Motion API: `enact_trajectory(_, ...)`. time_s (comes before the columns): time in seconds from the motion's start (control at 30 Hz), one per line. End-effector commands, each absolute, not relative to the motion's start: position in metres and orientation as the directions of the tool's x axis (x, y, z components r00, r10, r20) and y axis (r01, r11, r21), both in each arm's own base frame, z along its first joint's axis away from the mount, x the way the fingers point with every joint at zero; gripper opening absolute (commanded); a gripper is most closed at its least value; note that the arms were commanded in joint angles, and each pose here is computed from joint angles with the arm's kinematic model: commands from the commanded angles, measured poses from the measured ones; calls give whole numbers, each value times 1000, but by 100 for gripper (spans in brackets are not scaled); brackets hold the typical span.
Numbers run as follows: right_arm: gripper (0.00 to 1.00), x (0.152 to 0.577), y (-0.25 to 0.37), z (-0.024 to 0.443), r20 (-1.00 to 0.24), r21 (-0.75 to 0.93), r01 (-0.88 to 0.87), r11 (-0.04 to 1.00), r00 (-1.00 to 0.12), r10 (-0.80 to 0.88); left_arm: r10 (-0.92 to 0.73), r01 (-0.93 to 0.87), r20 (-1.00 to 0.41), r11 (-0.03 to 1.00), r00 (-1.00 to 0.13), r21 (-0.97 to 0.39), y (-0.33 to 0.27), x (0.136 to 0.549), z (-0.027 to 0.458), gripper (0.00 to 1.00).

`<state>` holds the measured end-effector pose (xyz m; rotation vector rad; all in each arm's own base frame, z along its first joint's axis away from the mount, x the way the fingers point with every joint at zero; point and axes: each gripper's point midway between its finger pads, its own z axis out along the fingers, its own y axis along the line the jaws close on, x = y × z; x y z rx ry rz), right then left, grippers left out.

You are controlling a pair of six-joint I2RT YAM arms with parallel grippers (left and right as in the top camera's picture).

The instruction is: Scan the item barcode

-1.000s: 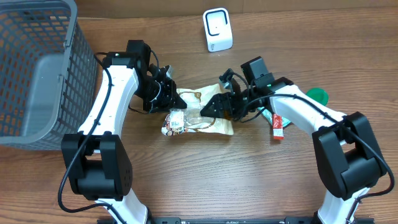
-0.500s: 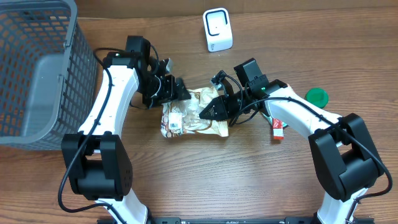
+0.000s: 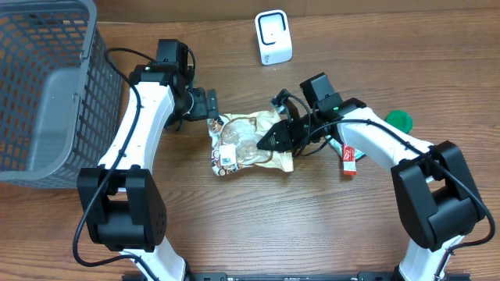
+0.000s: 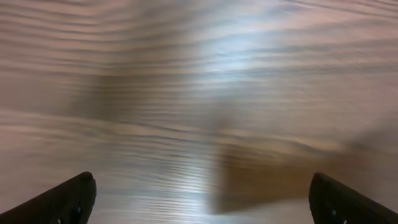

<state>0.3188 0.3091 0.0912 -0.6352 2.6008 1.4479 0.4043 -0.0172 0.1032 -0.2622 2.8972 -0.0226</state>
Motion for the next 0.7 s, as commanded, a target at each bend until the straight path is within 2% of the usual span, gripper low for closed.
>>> enact_trajectory(0.0, 4, 321, 304, 101, -310, 790, -423, 444, -900, -306, -248, -305, -314, 941, -916, 144, 25, 413, 115, 100)
enact_trajectory(0.13, 4, 321, 302, 100, -333, 777, -452, 439, -886, -322, -256, -323, -335, 932, -907, 163, 34, 416, 117, 100)
enact_trajectory(0.23, 9, 323, 301, 97, -335, 765, -453, 458, -887, -319, -266, -344, -342, 919, -901, 191, 46, 415, 118, 100)
enact_trajectory(0.3, 9, 323, 301, 97, -334, 765, -453, 458, -887, -319, -283, -361, -341, 913, -896, 190, 54, 414, 118, 100)
enact_trajectory(0.33, 4, 323, 301, 97, -334, 765, -453, 458, -887, -319, -293, -371, -340, 909, -893, 191, 58, 413, 117, 100)
enact_trajectory(0.67, 4, 325, 298, 94, -331, 749, -452, 484, -889, -318, -353, -413, -322, 900, -878, 141, 74, 410, 114, 100)
